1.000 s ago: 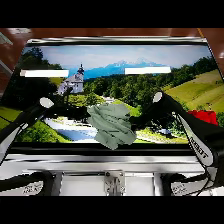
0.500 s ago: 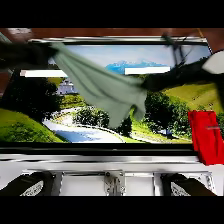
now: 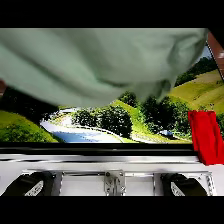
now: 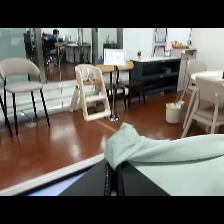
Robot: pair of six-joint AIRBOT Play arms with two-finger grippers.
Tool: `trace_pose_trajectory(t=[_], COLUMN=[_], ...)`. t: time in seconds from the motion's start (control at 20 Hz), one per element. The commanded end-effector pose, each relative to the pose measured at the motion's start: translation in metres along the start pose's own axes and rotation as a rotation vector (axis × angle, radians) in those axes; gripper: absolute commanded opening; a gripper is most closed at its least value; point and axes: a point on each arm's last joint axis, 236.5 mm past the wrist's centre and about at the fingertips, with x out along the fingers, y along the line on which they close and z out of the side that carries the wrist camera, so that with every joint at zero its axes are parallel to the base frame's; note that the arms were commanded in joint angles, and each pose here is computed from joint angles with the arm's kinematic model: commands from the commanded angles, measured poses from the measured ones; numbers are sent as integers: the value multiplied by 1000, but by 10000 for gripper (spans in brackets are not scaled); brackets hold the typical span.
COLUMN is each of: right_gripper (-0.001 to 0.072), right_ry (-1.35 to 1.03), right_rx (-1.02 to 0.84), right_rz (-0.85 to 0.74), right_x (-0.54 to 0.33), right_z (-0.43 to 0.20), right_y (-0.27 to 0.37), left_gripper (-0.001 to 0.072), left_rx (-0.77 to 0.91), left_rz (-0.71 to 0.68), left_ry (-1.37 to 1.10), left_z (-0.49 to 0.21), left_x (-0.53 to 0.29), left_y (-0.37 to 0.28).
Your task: Fold the shirts.
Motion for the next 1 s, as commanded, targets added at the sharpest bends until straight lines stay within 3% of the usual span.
trace_pose_trajectory(t=[0.0,0.15,0.4,0.6,0.95], right_gripper=[60,60,60,60,60], right_ry=[353,732,941,933,543], right_rx=[115,261,481,584,687], right_rz=[-36,-30,-28,-127,-298], right_x=[-1,16,85,156,263], right_z=[-79,-168,-308,-409,-412], right_y=[-13,-33,-65,-115,-201], left_gripper=[40,40,40,40,40], left_rx=[-3,-41,-201,-342,-763], left_rz=[19,77,83,144,266], left_ry=[165,402,785,942,778], left_z=[-44,-128,-299,-418,-528], left_x=[4,27,55,84,182], left_y=[8,41,67,96,135])
